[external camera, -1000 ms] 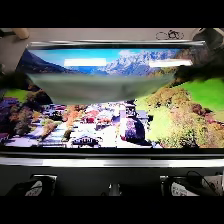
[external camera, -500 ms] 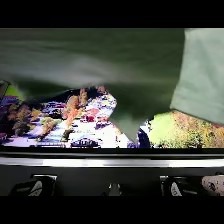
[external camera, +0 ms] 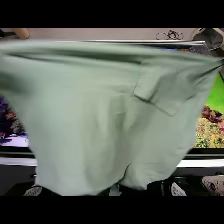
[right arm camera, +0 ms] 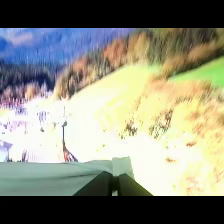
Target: Fold the shirts.
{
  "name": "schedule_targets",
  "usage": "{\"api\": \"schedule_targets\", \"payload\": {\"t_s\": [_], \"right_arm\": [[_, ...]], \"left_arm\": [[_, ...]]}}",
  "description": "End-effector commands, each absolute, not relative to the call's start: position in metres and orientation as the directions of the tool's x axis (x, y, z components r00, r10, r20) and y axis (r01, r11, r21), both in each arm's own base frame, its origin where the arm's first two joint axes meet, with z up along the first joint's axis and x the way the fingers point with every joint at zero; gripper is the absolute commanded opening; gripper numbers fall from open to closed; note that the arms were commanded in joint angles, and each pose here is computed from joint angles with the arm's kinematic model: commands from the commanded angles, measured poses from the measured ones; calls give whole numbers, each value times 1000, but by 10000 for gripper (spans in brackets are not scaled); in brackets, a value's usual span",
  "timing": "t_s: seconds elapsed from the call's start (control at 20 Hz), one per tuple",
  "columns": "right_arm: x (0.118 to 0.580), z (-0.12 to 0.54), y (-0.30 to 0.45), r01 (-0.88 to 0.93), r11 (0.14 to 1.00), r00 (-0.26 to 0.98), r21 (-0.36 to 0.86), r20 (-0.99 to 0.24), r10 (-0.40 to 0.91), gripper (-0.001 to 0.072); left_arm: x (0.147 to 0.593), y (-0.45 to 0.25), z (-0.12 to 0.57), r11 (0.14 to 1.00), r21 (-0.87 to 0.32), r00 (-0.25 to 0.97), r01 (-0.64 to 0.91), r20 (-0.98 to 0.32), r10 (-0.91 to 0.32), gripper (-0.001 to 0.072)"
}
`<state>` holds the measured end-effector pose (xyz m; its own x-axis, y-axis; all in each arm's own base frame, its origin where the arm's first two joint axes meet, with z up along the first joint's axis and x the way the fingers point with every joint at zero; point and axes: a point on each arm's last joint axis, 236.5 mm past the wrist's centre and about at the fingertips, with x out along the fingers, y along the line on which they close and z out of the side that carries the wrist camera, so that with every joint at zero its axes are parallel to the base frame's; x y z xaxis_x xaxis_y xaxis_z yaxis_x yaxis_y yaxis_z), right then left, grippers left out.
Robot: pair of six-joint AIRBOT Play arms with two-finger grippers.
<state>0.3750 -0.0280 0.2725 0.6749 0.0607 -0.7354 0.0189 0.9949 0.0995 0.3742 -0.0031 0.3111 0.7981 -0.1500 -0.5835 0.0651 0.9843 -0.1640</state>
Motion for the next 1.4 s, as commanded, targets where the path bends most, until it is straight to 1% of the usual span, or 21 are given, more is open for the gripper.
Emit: {"api": "schedule_targets", "payload": {"t_s": [0.0, 0.05, 0.1, 0.15, 0.25, 0.4, 0.5, 0.55, 0.65, 0.7, 0.8, 0.85, 0.9, 0.95, 1.05, 1.1, 1.15, 1.2, 1.25, 1.3, 1.35], "right_arm": [[413, 114, -15, 52, 978, 281, 200, -943, 178, 24], [429, 81, -6, 41, 977, 235, 208, -953, 193, 24], [450, 52, 6, 25, 977, 226, 211, -953, 200, 24], [470, 31, 17, 9, 978, 243, 210, -949, 202, 24], [513, 7, 33, 3, 978, 344, 210, -918, 196, 24], [568, 9, 27, 87, 963, 536, 255, -827, 171, 24], [584, 15, 23, 101, 958, 596, 267, -787, 157, 24], [583, 16, 23, 100, 958, 597, 268, -787, 157, 24], [558, 16, 27, 79, 966, 511, 248, -842, 174, 24], [532, 16, 25, 52, 977, 425, 206, -890, 165, 24], [464, 6, 19, 48, 988, 163, 148, -977, 139, 24], [432, -4, 22, 62, 987, 30, 148, -989, 146, 24], [404, -20, 30, 78, 983, -86, 164, -982, 171, 24], [385, -39, 42, 87, 977, -157, 193, -966, 205, 24], [371, -70, 63, 103, 966, -181, 237, -950, 253, 25], [374, -74, 69, 135, 961, -166, 243, -950, 263, 26], [379, -71, 75, 185, 947, -139, 262, -947, 289, 106], [386, -61, 79, 196, 937, -109, 291, -943, 315, 297], [388, -45, 77, 181, 936, -89, 303, -942, 323, 416], [383, -27, 69, 164, 940, -89, 300, -944, 317, 425], [373, -10, 57, 157, 942, -93, 297, -945, 314, 484]], "left_arm": [[416, 2, 141, 972, -235, 506, -16, -840, -195, 29], [427, 4, 100, 967, -251, 444, -49, -873, -204, 30], [439, 4, 67, 963, -259, 399, -72, -892, -210, 30], [452, 6, 43, 961, -261, 382, -87, -900, -210, 30], [479, 12, 10, 956, -266, 375, -122, -904, -203, 31], [519, 19, -11, 952, -273, 426, -141, -885, -190, 31], [544, 22, -11, 946, -289, 486, -145, -854, -187, 32], [554, 21, -10, 941, -304, 512, -146, -837, -191, 32], [556, 23, -1, 942, -304, 527, -139, -829, -190, 32], [544, 22, 3, 950, -294, 485, -109, -850, -207, 32], [493, 15, -10, 962, -269, 276, -53, -930, -244, 31], [457, 15, -27, 966, -248, 118, -73, -964, -239, 32], [428, 14, -43, 969, -232, -5, -87, -972, -233, 32], [408, 11, -60, 969, -227, -76, -100, -969, -235, 32], [386, 2, -87, 961, -247, -144, -127, -954, -264, 33], [381, 1, -91, 960, -248, -160, -132, -950, -268, 57], [381, 2, -89, 959, -249, -160, -137, -950, -269, 217], [381, 5, -81, 959, -248, -158, -137, -950, -268, 427], [382, 10, -70, 958, -249, -154, -139, -951, -270, 487], [382, 17, -55, 957, -251, -142, -146, -952, -272, 487], [379, 26, -40, 955, -253, -125, -157, -954, -273, 487]]}}
